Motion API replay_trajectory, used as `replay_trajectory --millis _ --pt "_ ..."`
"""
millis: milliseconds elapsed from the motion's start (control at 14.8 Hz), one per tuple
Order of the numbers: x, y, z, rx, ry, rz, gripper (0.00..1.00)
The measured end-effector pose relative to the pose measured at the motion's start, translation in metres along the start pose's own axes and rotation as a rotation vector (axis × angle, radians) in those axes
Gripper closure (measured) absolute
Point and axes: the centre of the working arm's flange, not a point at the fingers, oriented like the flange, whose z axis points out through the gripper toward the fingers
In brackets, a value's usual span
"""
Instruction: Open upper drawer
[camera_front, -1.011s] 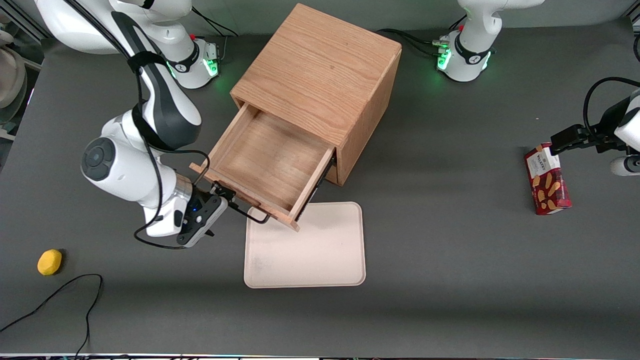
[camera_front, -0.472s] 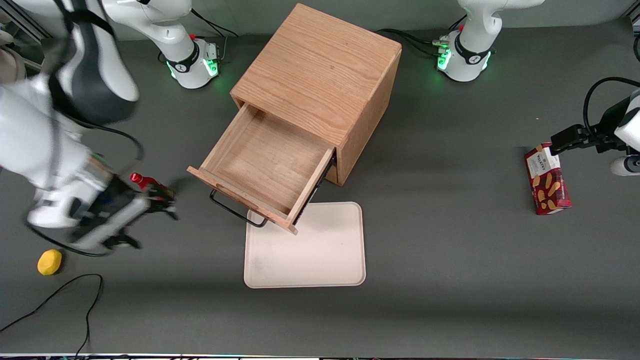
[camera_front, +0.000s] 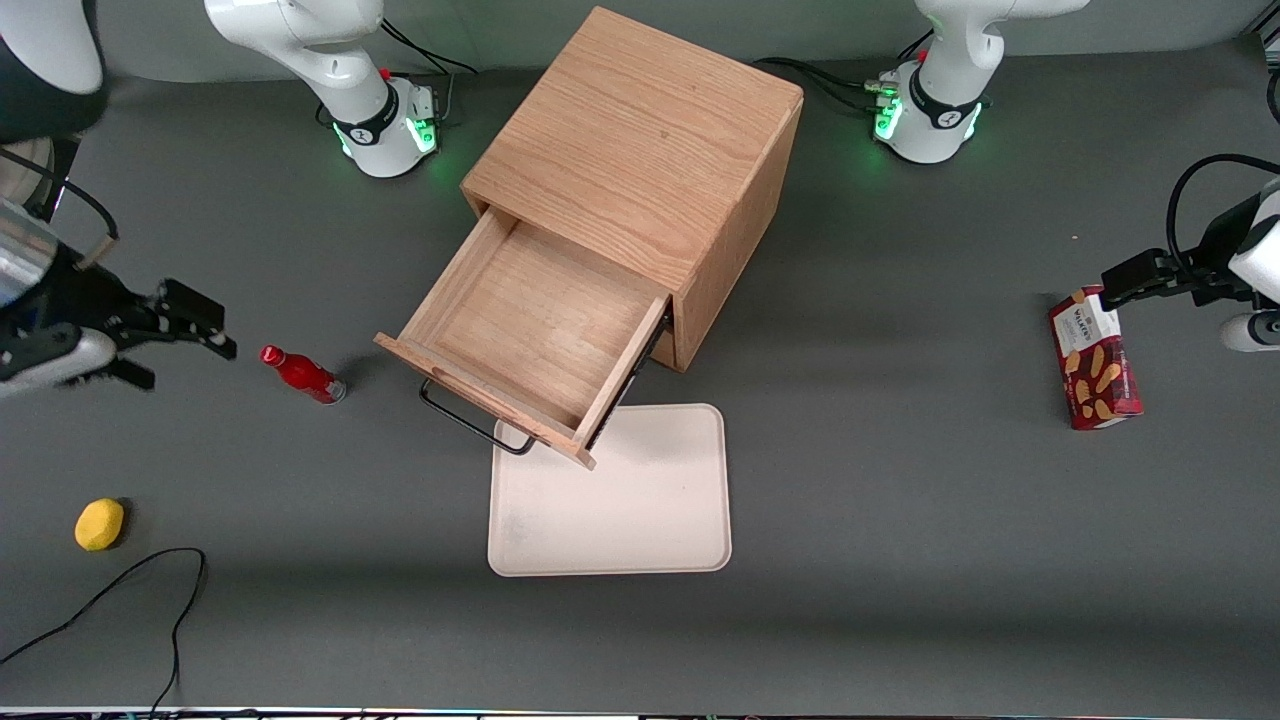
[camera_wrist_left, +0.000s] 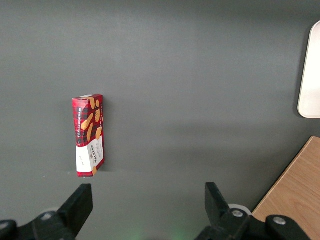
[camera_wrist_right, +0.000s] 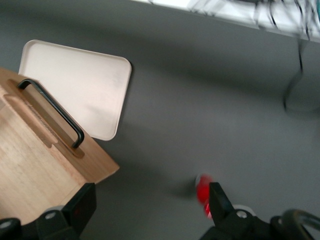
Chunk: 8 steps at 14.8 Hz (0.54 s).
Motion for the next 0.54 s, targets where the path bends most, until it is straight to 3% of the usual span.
replay_trajectory --millis 270,539 --pt "-0.033 0.022 0.016 -0.055 -0.064 0.115 0.0" --pt "-0.037 0.025 0.018 -0.069 -0.072 0.128 0.0"
